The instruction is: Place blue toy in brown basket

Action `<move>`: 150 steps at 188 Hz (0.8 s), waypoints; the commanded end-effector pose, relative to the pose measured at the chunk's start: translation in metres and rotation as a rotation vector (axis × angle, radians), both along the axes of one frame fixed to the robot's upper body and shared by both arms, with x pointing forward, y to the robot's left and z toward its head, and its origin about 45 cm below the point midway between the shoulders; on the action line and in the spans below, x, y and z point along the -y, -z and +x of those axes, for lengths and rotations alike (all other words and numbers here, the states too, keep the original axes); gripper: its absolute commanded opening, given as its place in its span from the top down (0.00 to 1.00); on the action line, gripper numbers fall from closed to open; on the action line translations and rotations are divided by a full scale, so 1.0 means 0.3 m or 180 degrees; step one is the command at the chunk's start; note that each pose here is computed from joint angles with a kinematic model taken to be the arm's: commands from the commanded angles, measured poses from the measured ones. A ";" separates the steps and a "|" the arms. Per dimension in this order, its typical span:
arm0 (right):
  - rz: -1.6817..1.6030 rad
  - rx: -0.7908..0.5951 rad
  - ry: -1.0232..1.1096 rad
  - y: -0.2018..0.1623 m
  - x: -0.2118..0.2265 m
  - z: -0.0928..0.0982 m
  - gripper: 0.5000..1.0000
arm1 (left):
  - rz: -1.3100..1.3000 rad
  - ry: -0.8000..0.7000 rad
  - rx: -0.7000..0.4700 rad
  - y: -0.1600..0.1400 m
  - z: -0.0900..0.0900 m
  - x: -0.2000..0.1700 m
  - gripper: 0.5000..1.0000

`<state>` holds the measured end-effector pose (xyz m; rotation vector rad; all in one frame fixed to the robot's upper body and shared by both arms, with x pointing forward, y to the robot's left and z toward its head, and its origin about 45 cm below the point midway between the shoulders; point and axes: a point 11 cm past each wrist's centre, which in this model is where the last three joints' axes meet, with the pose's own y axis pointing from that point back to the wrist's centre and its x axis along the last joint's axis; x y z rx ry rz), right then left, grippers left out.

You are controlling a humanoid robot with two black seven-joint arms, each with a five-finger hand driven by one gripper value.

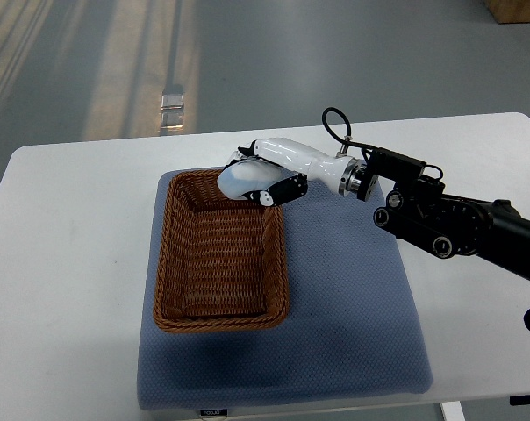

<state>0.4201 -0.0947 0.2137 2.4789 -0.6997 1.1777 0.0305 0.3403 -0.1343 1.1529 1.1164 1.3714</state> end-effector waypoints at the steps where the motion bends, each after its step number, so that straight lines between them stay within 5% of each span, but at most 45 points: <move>1: 0.0028 -0.0034 -0.0091 0.012 -0.052 -0.023 0.64 | 0.0000 0.0004 0.0000 0.000 0.000 0.000 0.00; 52: -0.0004 -0.0054 -0.0161 0.030 -0.090 -0.041 0.30 | 0.0000 0.0000 0.0001 0.000 0.000 0.000 0.00; 93: 0.0017 -0.0072 -0.0086 0.032 -0.072 -0.030 0.28 | -0.0001 -0.0005 0.0002 0.000 0.000 0.000 0.00; 121: 0.0115 -0.0099 0.0270 0.025 0.016 0.036 0.28 | 0.0004 -0.0012 -0.0002 0.000 -0.003 -0.002 0.00; 150: 0.0648 -0.0463 0.0822 0.051 0.132 0.070 0.28 | -0.0006 -0.0011 -0.0001 0.000 -0.002 0.002 0.00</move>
